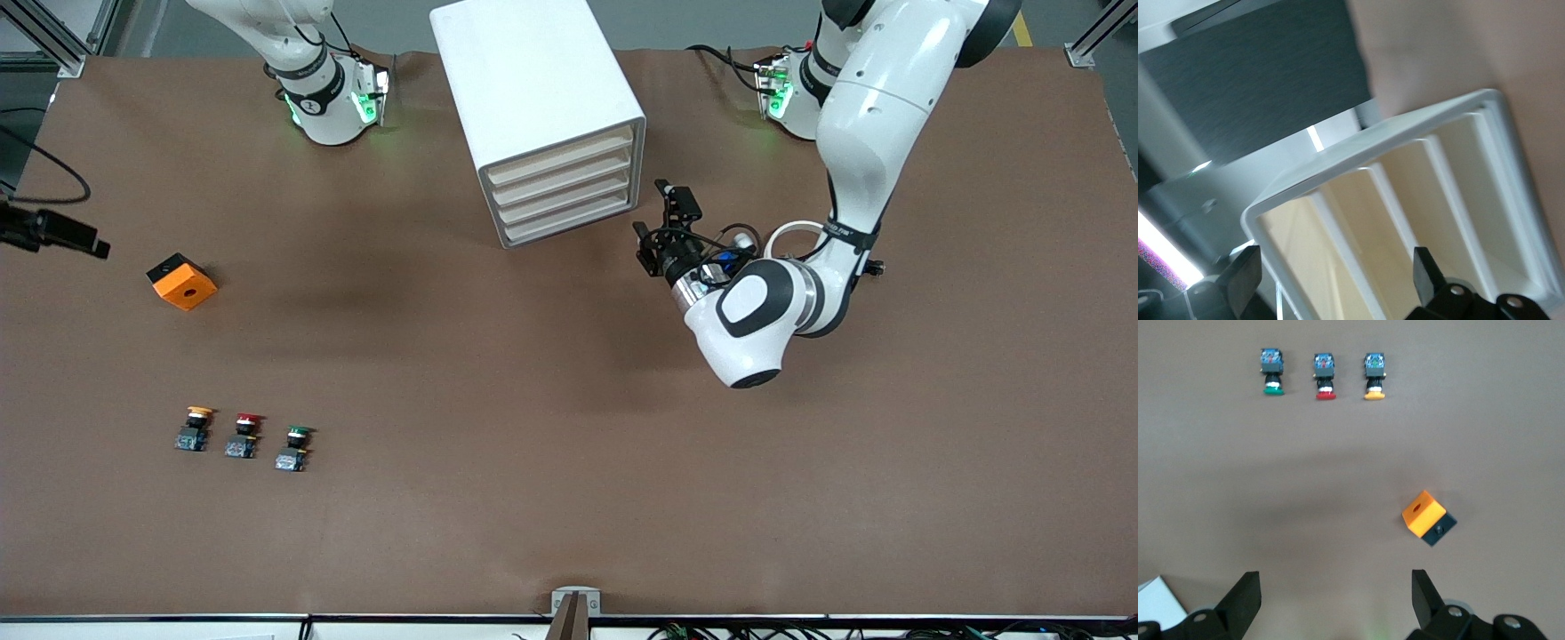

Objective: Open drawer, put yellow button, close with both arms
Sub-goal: 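Reach the left gripper to the white cabinet's drawer handle, then grasp the drawer handle with the left gripper while the right gripper reaches the buttons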

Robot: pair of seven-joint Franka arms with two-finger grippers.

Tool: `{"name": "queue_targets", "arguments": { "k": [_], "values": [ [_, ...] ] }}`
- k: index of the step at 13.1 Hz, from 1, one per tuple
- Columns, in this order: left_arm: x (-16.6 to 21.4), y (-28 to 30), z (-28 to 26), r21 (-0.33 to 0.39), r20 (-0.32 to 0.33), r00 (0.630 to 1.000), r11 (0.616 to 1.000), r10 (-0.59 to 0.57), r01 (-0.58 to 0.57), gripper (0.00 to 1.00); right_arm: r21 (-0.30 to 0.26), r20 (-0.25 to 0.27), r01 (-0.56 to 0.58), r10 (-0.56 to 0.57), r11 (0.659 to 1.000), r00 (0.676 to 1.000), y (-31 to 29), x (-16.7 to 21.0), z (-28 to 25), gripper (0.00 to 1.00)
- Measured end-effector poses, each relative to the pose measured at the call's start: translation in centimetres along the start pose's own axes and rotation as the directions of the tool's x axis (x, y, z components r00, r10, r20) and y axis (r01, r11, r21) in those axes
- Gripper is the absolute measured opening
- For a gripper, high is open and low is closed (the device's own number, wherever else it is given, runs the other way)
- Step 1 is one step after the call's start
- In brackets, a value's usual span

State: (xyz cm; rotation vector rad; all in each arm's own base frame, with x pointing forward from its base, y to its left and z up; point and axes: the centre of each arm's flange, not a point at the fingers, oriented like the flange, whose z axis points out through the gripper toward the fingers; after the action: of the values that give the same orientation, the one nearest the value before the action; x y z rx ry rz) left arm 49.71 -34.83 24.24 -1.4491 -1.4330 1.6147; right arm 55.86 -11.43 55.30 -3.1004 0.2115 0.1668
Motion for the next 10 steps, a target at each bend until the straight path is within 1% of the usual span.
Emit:
{"name": "queue_targets", "arguments": {
  "k": [2, 4, 6, 7, 8, 10],
  "values": [
    [0.2, 0.9, 1.3, 0.067, 0.014, 0.998, 0.995, -0.069, 0.068, 1.0, -0.01, -0.031, -0.005, 0.004, 1.0, 1.0, 1.1, 2.0, 1.4, 1.0],
    [0.6, 1.9, 2.5, 0.11, 0.018, 0.993, 0.987, -0.12, 0.118, 1.0, -0.031, -0.077, -0.007, 0.004, 0.999, 0.997, 1.6, 3.4, 2.1, 1.0],
    [0.6, 3.0, 3.9, 0.144, 0.015, 0.987, 0.977, -0.163, 0.159, 0.8, -0.037, -0.109, -0.019, 0.015, 0.999, 0.994, 2.6, 5.6, 4.8, 1.0],
    [0.5, 3.4, 4.6, 0.155, 0.011, 0.985, 0.974, -0.17, 0.166, 0.67, -0.04, -0.122, -0.029, 0.024, 0.999, 0.992, 3.5, 7.1, 7.0, 1.0],
    [0.2, 3.6, 5.2, 0.163, 0.005, 0.985, 0.972, -0.173, 0.17, 0.64, -0.042, -0.131, -0.034, 0.028, 0.999, 0.991, 4.1, 8.5, 9.4, 1.0],
    [-0.6, 3.7, 6.7, 0.174, -0.019, 0.984, 0.969, -0.175, 0.176, 0.62, -0.046, -0.136, -0.027, 0.021, 0.999, 0.991, 4.1, 10.8, 14.0, 1.0]
  ]
}}
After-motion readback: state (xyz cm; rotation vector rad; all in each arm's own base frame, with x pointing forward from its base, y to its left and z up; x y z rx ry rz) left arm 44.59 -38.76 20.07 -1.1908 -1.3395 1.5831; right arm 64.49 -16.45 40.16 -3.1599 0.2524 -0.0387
